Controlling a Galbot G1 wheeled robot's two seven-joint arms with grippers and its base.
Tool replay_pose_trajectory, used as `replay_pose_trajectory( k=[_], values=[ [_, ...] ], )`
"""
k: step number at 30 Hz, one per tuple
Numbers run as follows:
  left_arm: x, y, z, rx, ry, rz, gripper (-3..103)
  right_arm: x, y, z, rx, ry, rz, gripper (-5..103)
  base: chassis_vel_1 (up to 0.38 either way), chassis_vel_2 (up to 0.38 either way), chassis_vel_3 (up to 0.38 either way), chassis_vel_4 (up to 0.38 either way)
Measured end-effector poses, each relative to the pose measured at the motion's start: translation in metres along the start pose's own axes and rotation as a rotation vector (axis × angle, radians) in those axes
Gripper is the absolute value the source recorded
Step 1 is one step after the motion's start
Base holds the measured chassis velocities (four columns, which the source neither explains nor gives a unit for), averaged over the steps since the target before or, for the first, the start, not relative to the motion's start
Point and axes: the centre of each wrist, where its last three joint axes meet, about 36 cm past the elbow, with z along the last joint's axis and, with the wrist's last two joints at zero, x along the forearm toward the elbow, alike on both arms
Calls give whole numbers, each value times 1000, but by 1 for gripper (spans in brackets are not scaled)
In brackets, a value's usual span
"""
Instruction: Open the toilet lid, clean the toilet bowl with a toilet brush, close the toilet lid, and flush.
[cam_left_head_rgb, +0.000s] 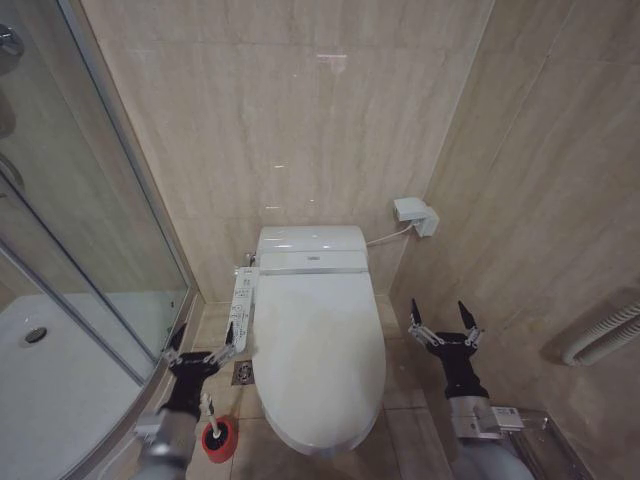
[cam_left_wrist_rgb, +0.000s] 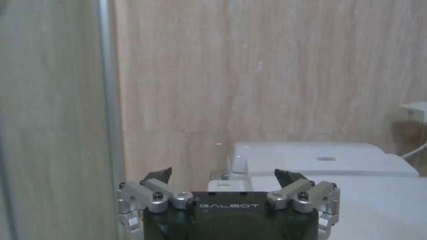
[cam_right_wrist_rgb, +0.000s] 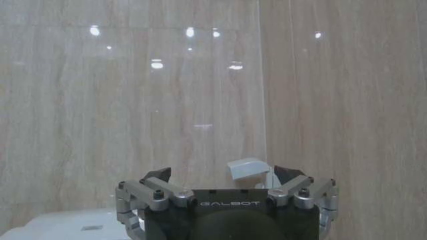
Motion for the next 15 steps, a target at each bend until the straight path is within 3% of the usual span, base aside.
replay_pose_trajectory(
  k=[4, 9, 12, 15],
  values=[
    [-3, 1, -6, -19, -24, -16, 100, 0, 0, 0, 0, 0, 0, 100, 0, 0, 0, 0],
    [6, 2, -35, -38, -145, -35, 100, 0, 0, 0, 0, 1, 0, 100, 0, 0, 0, 0],
    [8, 6, -32, -56, -186, -45, 100, 0, 0, 0, 0, 1, 0, 100, 0, 0, 0, 0],
    [1, 23, 2, -85, -211, -73, 100, 0, 0, 0, 0, 0, 0, 100, 0, 0, 0, 0]
  ],
)
